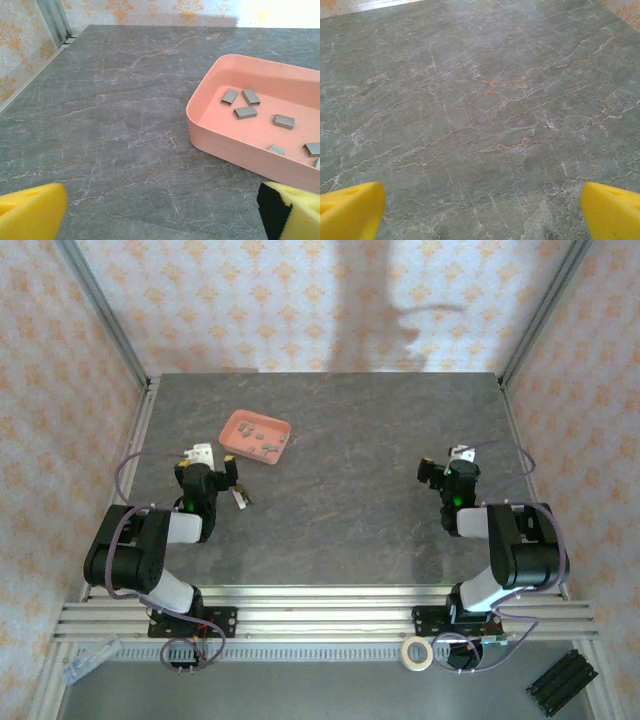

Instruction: Load the staples into the stapler

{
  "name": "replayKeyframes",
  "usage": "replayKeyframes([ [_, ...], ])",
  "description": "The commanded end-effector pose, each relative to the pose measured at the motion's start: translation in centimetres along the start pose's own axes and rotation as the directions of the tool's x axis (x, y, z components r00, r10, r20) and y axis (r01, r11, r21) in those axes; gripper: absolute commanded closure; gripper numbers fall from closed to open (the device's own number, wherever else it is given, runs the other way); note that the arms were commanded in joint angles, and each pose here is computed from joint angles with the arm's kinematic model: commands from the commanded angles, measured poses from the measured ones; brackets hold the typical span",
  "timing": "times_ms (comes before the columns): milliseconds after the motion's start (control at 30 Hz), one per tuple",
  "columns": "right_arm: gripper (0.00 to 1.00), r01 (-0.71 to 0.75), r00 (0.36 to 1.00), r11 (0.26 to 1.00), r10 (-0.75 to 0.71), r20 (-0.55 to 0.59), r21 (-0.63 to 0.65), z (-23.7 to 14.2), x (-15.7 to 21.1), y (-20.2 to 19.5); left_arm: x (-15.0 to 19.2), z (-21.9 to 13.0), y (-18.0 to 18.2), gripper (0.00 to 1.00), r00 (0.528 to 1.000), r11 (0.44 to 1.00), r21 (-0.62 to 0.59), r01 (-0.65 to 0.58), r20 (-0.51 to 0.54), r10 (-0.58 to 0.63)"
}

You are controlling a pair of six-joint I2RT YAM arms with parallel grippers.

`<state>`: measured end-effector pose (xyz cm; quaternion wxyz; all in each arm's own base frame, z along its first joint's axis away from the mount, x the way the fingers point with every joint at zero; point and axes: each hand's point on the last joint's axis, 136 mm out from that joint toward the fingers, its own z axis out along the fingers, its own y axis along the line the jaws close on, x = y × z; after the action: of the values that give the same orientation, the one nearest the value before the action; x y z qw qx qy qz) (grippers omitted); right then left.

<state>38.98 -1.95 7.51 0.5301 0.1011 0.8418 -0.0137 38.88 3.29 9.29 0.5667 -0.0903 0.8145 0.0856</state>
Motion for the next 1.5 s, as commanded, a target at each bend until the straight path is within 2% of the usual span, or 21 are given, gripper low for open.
replayKeyframes([
  [0, 0.01, -0.008, 0.999, 1.0, 0.007, 0.043, 0.018, 0.0, -1.4, -0.2, -0.5, 0.2, -0.3, 0.0, 1.0, 1.0, 0.01, -0.009, 0.011, 0.009],
  [833, 0.01, -0.009, 0.999, 1.0, 0.009, 0.038, 0.015, 0.1, -1.4, -0.1, -0.5, 0.2, -0.3, 0.0, 1.0, 1.0, 0.009, -0.01, 0.007, 0.01],
  [1300, 0.01, -0.022, 0.999, 1.0, 0.022, 0.028, 0.011, 0.3, -1.4, -0.4, -0.4, 0.4, 0.0, 0.0, 1.0, 0.999, 0.046, 0.03, 0.004, -0.03],
  [1467, 0.0, -0.049, 0.998, 0.997, 0.046, 0.048, 0.051, -0.2, -2.2, -1.0, -0.6, 0.0, 1.0, 0.0, 0.998, 0.998, -0.001, 0.055, 0.032, -0.055],
])
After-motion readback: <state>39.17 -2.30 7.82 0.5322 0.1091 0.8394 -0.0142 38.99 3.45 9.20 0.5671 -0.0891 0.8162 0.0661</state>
